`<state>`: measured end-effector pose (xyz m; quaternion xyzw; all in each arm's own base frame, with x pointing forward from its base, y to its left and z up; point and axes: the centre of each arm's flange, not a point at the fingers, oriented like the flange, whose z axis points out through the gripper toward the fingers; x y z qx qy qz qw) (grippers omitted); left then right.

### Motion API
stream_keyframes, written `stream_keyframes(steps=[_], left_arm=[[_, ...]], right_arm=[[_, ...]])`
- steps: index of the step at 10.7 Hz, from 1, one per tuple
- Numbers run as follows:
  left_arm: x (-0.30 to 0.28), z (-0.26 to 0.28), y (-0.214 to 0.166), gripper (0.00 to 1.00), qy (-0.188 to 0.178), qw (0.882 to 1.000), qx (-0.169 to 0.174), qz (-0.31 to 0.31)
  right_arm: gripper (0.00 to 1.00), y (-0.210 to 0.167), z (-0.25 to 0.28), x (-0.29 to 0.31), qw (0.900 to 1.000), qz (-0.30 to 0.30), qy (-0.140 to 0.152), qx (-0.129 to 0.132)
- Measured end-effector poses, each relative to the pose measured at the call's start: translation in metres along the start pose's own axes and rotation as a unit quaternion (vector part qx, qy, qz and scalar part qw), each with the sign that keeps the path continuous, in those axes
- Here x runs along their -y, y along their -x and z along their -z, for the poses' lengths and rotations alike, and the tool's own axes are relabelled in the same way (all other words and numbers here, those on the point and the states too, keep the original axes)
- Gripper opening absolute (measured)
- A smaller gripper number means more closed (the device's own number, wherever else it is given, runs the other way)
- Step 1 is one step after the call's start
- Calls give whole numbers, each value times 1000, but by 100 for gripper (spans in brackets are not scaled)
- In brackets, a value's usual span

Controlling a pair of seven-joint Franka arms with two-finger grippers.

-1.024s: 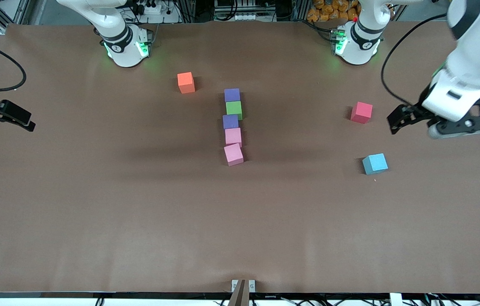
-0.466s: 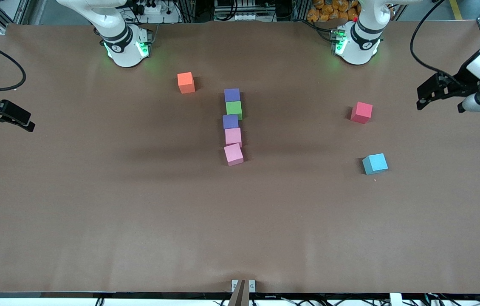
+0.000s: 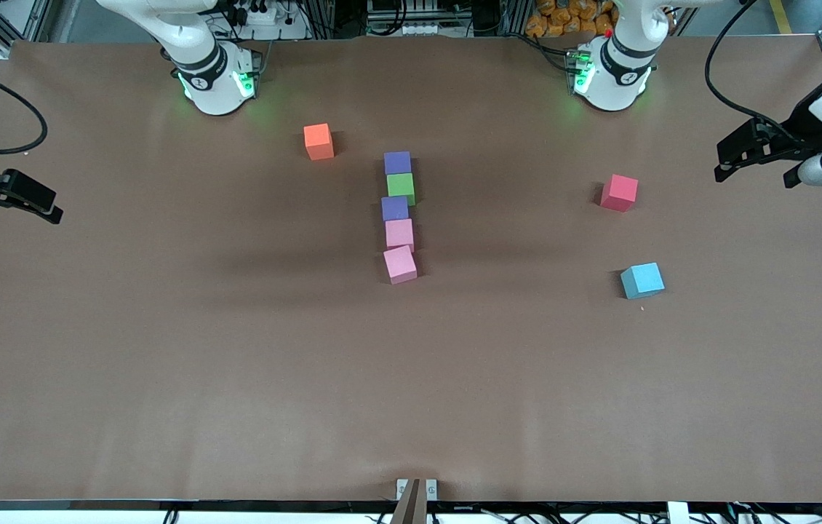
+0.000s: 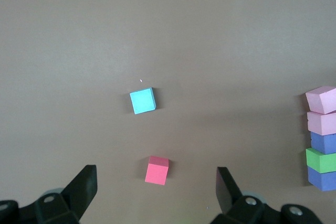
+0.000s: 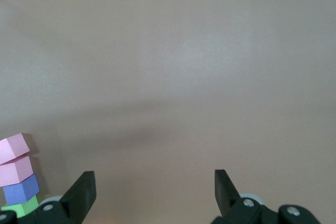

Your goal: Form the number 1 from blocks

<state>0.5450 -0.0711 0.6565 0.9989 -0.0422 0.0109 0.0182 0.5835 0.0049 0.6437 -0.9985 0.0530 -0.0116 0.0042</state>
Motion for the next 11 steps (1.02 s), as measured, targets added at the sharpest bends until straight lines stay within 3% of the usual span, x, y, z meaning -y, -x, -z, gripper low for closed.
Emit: stream_keyframes(steps=[11], left_arm=[[-9,-1,2,100,-7,1000,4,-9]], right_arm=[[100,0,0,-2,1000,-1,0,0]])
